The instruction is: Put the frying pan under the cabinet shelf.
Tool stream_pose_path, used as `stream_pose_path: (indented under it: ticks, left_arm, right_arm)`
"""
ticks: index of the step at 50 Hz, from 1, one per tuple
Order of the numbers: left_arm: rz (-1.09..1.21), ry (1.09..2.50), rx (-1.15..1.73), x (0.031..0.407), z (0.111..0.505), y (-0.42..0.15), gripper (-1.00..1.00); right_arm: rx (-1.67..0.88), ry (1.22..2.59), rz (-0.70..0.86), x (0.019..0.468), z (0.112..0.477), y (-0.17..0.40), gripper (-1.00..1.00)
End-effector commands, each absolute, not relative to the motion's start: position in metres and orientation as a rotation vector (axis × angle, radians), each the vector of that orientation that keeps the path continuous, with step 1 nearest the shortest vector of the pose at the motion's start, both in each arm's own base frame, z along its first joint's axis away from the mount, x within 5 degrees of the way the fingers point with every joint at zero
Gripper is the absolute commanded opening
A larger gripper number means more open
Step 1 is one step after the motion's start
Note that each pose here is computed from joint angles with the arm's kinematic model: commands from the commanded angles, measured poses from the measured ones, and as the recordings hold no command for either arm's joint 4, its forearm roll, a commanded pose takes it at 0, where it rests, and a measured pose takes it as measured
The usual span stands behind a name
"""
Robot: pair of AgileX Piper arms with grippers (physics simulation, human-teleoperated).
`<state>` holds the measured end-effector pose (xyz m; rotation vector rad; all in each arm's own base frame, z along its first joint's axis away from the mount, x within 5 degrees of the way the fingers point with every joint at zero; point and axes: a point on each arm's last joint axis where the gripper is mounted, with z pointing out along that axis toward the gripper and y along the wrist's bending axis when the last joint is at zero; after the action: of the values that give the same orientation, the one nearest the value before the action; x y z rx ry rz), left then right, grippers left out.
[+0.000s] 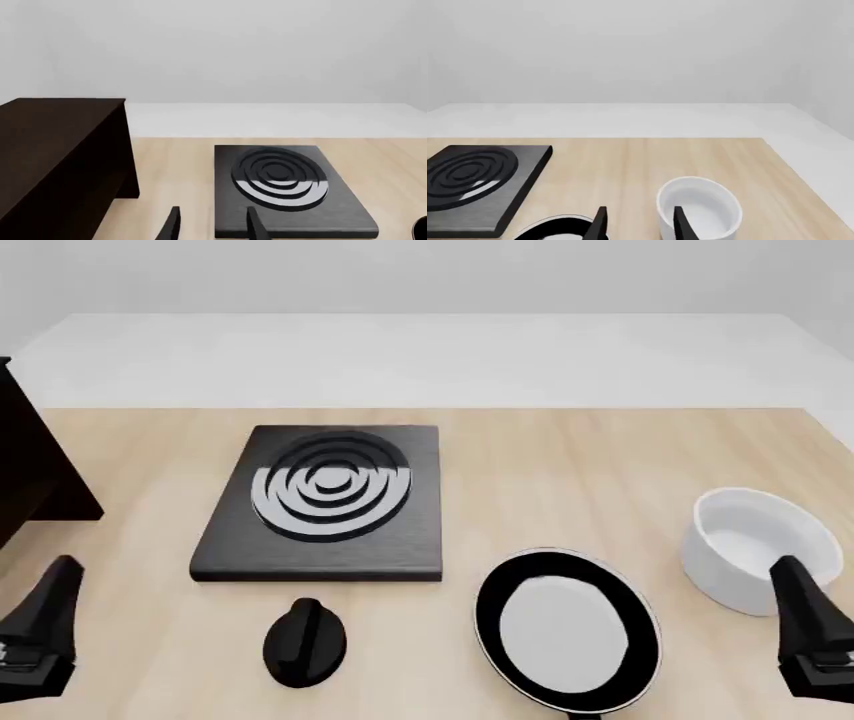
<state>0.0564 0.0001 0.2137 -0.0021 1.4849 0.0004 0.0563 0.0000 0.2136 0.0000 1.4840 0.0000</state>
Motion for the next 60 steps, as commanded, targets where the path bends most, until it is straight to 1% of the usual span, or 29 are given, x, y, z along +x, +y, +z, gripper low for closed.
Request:
stream_pose_path:
  ticks: [1, 8, 9, 14, 22, 32, 41, 44, 46, 60]
  left_arm:
    - [0.001, 1.492, -0.015, 0.058, 0.214, 0.001, 1.00]
    - [-0.011, 1.496, -0.001, 0.061, 0.217, 0.000, 1.00]
    - [-0.007, 1.494, 0.008, 0.057, 0.227, -0.001, 1.00]
    - [-0.012, 1.471, 0.021, 0.054, 0.228, -0.001, 1.00]
    - [-0.005, 1.439, 0.072, 0.051, 0.240, -0.003, 1.00]
    - [-0.016, 1.427, 0.120, 0.051, 0.247, -0.005, 1.00]
    - [-0.022, 1.387, 0.215, 0.059, 0.261, -0.010, 1.00]
    - [-0.026, 1.399, 0.216, 0.065, 0.264, -0.011, 1.00]
    - [-0.023, 1.393, 0.270, 0.067, 0.264, -0.014, 1.00]
    - [-0.024, 1.385, 0.413, 0.087, 0.273, -0.027, 1.00]
  right_arm:
    - [0.000, 1.485, 0.000, 0.057, 0.214, 0.000, 1.00]
    - [0.000, 1.485, 0.000, 0.057, 0.214, 0.000, 1.00]
    - [0.000, 1.485, 0.000, 0.057, 0.214, 0.000, 1.00]
    - [0.000, 1.485, 0.000, 0.057, 0.214, 0.000, 1.00]
    - [0.000, 1.485, 0.000, 0.057, 0.214, 0.000, 1.00]
    - [0.000, 1.485, 0.000, 0.057, 0.214, 0.000, 1.00]
    - [0.000, 1.485, 0.000, 0.057, 0.214, 0.000, 1.00]
    - [0.000, 1.485, 0.000, 0.057, 0.214, 0.000, 1.00]
    - [0.000, 1.485, 0.000, 0.057, 0.214, 0.000, 1.00]
    - [0.000, 1.485, 0.000, 0.057, 0.214, 0.000, 1.00]
